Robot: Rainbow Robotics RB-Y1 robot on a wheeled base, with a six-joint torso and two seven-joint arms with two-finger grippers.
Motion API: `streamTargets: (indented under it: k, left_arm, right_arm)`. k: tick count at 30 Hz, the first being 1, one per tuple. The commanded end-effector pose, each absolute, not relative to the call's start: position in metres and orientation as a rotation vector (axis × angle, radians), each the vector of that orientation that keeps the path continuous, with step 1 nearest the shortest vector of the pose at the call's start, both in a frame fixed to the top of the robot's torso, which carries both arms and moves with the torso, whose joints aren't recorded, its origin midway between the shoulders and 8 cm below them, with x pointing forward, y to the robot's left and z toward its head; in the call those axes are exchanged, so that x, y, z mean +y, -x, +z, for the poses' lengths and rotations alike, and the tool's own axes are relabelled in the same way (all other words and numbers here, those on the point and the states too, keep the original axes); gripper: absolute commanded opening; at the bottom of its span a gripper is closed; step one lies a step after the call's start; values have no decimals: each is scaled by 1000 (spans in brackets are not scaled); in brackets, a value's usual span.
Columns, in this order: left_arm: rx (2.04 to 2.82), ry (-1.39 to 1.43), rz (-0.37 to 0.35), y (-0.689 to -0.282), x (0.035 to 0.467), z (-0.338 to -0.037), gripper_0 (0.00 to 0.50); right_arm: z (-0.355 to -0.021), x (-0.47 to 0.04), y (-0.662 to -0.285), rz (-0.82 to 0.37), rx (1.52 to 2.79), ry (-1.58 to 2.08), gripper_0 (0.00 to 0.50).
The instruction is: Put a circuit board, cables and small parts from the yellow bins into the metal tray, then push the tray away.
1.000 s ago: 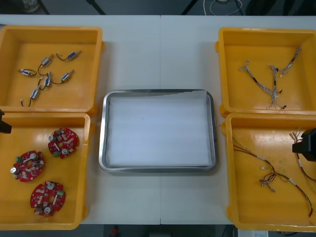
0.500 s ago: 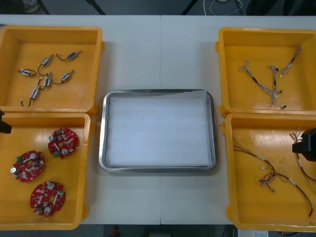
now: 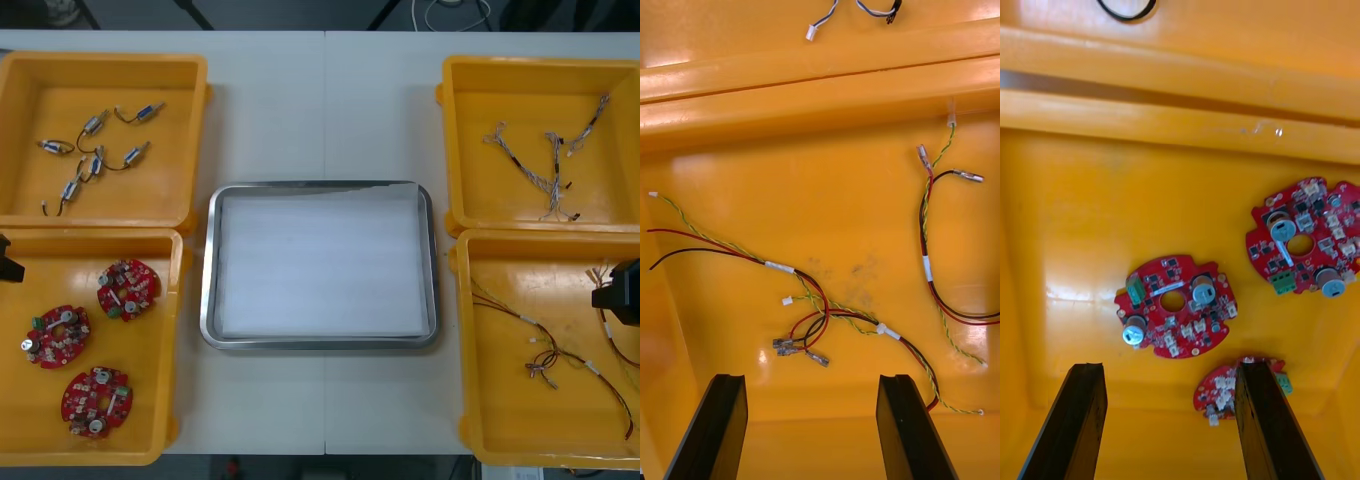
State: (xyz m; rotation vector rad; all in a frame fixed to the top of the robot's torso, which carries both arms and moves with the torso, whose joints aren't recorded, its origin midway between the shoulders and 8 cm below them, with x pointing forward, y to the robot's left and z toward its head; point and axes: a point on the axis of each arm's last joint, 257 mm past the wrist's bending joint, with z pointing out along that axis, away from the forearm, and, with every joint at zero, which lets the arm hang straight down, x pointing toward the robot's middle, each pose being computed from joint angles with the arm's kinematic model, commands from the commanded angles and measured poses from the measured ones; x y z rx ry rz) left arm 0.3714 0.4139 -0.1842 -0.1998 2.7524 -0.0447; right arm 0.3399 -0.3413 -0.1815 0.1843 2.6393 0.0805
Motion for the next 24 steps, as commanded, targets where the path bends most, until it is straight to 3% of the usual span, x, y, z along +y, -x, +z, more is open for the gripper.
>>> streamTargets:
  k: [1,15,24]
  left_arm:
    - [2740,101,-44,-368,416,-201,500]
    - [2694,50,-81,-384,400,-244,500]
    - [2694,47,-81,-387,402,-274,500]
  right_arm:
    - [-172,-349,-337,30,2617,-146,500]
    - [-207,-400,-320,-145,2684,-99,500]
    - [-229,-424,-340,-117,2642,-118,500]
